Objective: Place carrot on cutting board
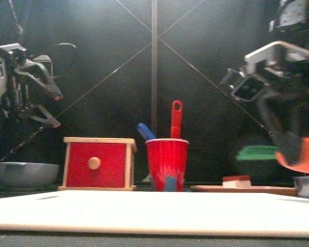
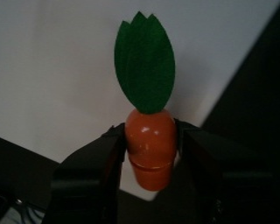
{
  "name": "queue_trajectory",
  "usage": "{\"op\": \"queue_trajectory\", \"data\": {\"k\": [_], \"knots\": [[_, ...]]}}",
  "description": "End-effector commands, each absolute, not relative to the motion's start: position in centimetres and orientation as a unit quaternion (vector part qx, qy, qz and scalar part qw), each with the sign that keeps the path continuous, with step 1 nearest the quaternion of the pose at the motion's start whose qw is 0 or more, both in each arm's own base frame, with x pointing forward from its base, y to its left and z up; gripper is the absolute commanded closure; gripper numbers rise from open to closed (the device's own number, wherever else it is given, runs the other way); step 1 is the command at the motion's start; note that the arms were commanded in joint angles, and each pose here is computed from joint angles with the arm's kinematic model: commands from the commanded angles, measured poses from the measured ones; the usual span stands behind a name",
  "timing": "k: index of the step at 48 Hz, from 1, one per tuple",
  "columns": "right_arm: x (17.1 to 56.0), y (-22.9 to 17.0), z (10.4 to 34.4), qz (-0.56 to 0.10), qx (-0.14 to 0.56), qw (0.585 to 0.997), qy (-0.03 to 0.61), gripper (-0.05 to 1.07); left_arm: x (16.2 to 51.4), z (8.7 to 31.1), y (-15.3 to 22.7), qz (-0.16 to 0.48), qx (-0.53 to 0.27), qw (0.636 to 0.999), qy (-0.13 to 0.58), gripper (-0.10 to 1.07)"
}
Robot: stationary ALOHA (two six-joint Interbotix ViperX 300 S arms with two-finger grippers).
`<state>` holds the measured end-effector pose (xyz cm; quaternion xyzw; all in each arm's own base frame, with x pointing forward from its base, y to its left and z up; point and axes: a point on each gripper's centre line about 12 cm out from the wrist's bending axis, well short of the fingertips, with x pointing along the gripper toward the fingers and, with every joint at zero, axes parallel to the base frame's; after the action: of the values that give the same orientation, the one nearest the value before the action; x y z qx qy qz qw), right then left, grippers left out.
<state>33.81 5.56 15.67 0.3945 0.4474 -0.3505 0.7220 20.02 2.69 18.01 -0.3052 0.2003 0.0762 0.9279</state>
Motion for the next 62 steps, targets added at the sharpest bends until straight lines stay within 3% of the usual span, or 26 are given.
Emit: {"op": "queue_trajectory", "data": {"k": [1, 10, 32, 41, 53, 62], "knots": [[36.0, 4.1, 17.1, -0.338, 0.4, 0.743, 0.417, 0.36, 20.5, 18.8, 2.8, 0.071, -0.302, 0.931, 0.19, 0.0], [39.2, 2.7, 16.6, -0.312, 0.388, 0.764, 0.409, 0.36, 20.6, 19.0, 2.5, 0.06, -0.294, 0.935, 0.191, 0.0], [41.4, 2.8, 14.1, -0.313, 0.379, 0.753, 0.437, 0.35, 22.5, 21.3, 0.8, -0.023, -0.192, 0.962, 0.192, 0.0], [41.3, 2.7, 13.6, -0.32, 0.373, 0.749, 0.445, 0.26, 23.3, 20.6, 0.7, -0.032, -0.16, 0.965, 0.205, 0.0], [41.6, 2.6, 14.5, -0.317, 0.363, 0.759, 0.438, 0.06, 23.5, 20.2, 0.9, -0.032, -0.135, 0.971, 0.193, 0.0], [41.7, 2.2, 17.1, -0.306, 0.334, 0.79, 0.412, 0.04, 23.2, 20.2, 0.7, -0.043, -0.133, 0.976, 0.166, 0.0]]}}
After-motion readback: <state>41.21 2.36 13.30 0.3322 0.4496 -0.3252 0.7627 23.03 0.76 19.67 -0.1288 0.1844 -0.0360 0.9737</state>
